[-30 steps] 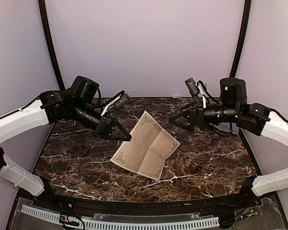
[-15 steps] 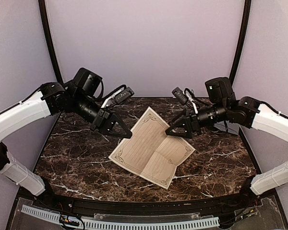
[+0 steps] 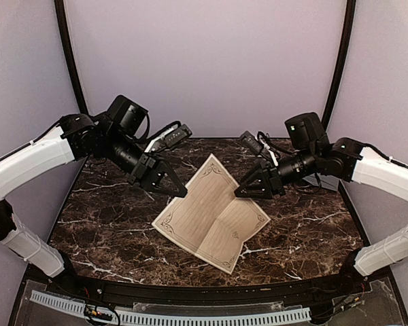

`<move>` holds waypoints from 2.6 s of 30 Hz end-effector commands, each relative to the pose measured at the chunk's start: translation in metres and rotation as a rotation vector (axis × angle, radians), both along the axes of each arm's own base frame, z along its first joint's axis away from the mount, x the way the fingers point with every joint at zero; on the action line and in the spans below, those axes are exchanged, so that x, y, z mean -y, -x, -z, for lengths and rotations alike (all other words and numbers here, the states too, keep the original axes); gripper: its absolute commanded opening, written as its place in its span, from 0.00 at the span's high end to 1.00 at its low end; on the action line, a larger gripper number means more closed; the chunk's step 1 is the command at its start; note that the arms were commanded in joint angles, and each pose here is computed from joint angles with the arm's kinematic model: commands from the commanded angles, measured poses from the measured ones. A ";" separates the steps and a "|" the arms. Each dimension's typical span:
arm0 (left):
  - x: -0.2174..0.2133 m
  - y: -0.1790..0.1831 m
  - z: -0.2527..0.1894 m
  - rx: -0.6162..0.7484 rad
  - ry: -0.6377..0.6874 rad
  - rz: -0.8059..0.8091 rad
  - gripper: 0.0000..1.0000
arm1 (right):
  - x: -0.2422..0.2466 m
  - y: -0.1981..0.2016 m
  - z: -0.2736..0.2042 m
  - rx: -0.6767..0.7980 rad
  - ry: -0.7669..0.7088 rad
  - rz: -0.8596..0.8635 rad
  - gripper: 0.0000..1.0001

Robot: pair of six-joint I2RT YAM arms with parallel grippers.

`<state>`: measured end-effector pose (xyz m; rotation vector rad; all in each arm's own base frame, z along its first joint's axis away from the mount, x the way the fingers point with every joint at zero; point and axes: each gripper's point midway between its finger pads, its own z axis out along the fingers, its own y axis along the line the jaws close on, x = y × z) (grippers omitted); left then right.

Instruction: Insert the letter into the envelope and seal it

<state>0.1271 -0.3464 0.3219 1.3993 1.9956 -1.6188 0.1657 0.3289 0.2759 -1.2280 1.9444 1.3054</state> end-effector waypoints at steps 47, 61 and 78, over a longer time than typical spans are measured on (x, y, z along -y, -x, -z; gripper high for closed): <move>-0.052 -0.172 -0.048 0.366 0.116 -0.680 0.09 | 0.037 -0.028 -0.047 0.308 -0.079 0.290 1.00; 0.008 -0.085 0.036 0.342 0.151 -0.187 0.11 | 0.032 -0.019 -0.043 0.250 -0.130 0.258 1.00; 0.038 -0.078 0.050 0.322 0.188 -0.132 0.95 | 0.031 -0.021 -0.022 0.201 -0.084 0.265 1.00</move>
